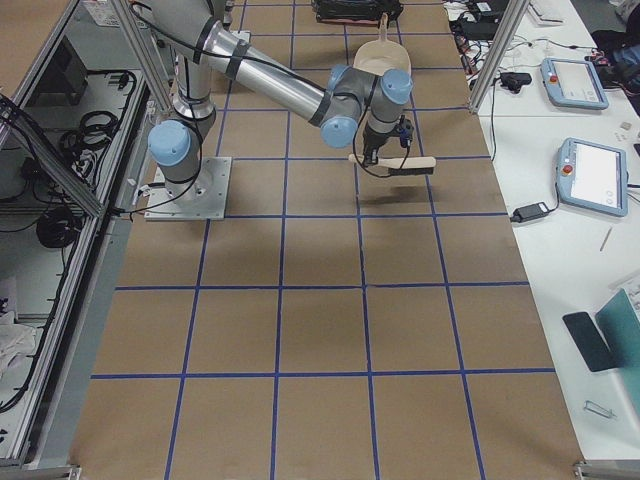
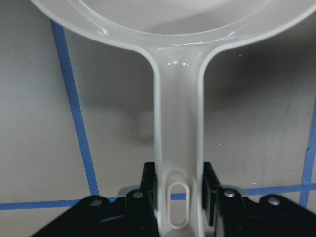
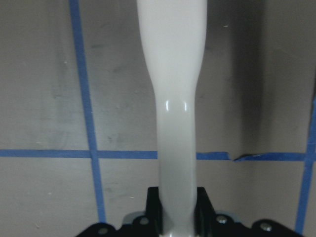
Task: Sweep and dump trash into bin
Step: 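Move the brush with the right gripper toward the food items beside the dustpan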
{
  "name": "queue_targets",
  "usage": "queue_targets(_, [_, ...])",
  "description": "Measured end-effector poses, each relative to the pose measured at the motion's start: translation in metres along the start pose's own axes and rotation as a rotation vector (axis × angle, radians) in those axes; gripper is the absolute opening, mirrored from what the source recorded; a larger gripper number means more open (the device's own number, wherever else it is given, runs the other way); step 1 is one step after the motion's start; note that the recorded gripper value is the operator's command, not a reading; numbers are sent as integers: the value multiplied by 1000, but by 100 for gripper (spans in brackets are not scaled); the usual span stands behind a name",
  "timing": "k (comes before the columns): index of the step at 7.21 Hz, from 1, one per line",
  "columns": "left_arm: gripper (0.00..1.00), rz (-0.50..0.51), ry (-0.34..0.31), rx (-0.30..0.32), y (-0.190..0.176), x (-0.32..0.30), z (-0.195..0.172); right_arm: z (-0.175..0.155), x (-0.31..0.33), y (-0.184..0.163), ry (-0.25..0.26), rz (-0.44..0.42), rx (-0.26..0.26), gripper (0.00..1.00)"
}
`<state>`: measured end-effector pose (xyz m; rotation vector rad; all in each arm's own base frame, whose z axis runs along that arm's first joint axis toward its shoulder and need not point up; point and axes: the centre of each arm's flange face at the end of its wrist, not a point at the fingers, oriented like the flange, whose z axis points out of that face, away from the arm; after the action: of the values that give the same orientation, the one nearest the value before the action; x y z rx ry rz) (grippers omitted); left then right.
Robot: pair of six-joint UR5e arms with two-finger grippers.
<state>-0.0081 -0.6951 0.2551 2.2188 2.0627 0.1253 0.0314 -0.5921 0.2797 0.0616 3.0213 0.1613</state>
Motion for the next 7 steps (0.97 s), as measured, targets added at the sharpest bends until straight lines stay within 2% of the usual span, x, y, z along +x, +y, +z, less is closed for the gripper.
queue_targets(2, [23, 1, 2, 1, -1, 0, 1, 10, -77, 1, -42, 68, 26, 0])
queue_targets(4, [23, 1, 3, 3, -1, 0, 2, 27, -141, 1, -82, 99, 30, 0])
queue_targets(7, [23, 1, 4, 6, -2, 0, 3, 53, -219, 17, -87, 82, 31, 0])
